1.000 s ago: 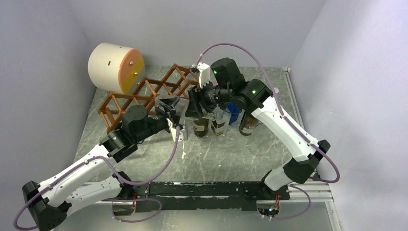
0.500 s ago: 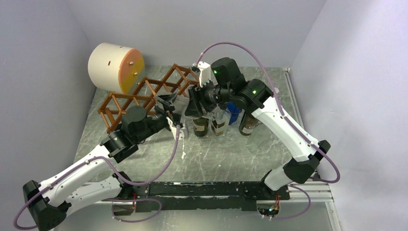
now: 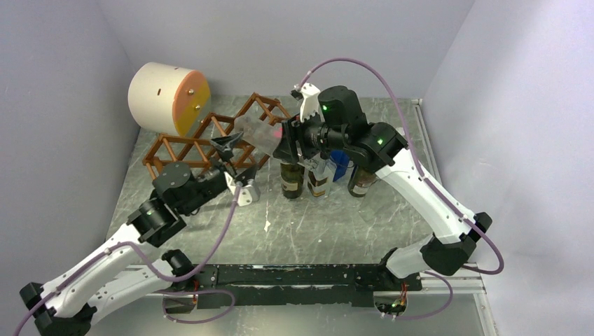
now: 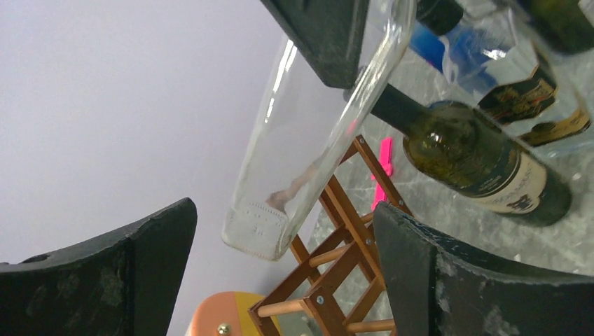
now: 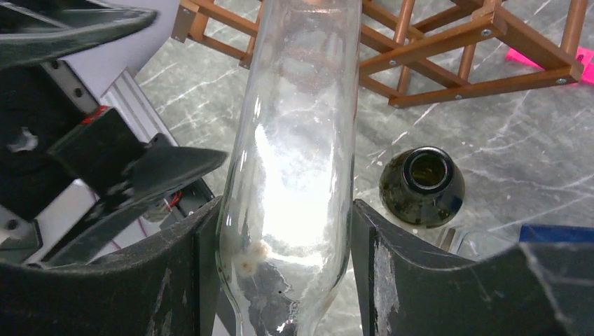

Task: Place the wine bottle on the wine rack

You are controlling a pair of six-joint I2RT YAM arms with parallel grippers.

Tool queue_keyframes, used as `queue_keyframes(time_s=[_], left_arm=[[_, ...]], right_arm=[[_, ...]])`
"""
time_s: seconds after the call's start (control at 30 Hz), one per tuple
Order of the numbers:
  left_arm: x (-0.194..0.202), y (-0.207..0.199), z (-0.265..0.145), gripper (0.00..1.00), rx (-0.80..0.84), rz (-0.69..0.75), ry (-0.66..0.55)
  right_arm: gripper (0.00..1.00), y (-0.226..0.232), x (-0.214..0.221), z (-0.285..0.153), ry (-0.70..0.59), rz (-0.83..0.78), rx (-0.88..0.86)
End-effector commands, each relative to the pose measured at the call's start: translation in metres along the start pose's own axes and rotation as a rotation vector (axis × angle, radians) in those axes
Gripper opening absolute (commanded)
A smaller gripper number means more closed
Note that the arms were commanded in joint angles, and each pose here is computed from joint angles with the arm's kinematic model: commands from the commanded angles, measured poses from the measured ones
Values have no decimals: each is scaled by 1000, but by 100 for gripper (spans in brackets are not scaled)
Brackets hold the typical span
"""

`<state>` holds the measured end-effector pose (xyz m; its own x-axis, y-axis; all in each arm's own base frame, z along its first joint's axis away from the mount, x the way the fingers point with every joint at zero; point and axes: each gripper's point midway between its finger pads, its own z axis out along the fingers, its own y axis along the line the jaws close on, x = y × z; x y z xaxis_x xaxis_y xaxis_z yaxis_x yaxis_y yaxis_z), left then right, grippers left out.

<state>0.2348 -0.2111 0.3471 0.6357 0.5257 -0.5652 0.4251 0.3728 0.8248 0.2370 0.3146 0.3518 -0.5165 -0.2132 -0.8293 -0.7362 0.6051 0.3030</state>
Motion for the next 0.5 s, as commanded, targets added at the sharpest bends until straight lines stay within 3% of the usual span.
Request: queue_keyframes(time_s=[0.0, 0.1, 0.23, 0.47], left_arm=[[-29, 19, -21, 99, -48, -137, -93], [-41, 45, -34, 98, -163, -262, -133], [-50, 94, -54, 100, -368, -543, -149], [-69, 138, -67, 99, -463, -721, -156]], right_arm=[[0, 13, -36, -6, -174, -38, -49], [0, 17, -33, 0, -180, -53, -62], [0, 30, -20, 12, -157, -94, -65], [0, 47, 23, 41, -82, -150, -43]])
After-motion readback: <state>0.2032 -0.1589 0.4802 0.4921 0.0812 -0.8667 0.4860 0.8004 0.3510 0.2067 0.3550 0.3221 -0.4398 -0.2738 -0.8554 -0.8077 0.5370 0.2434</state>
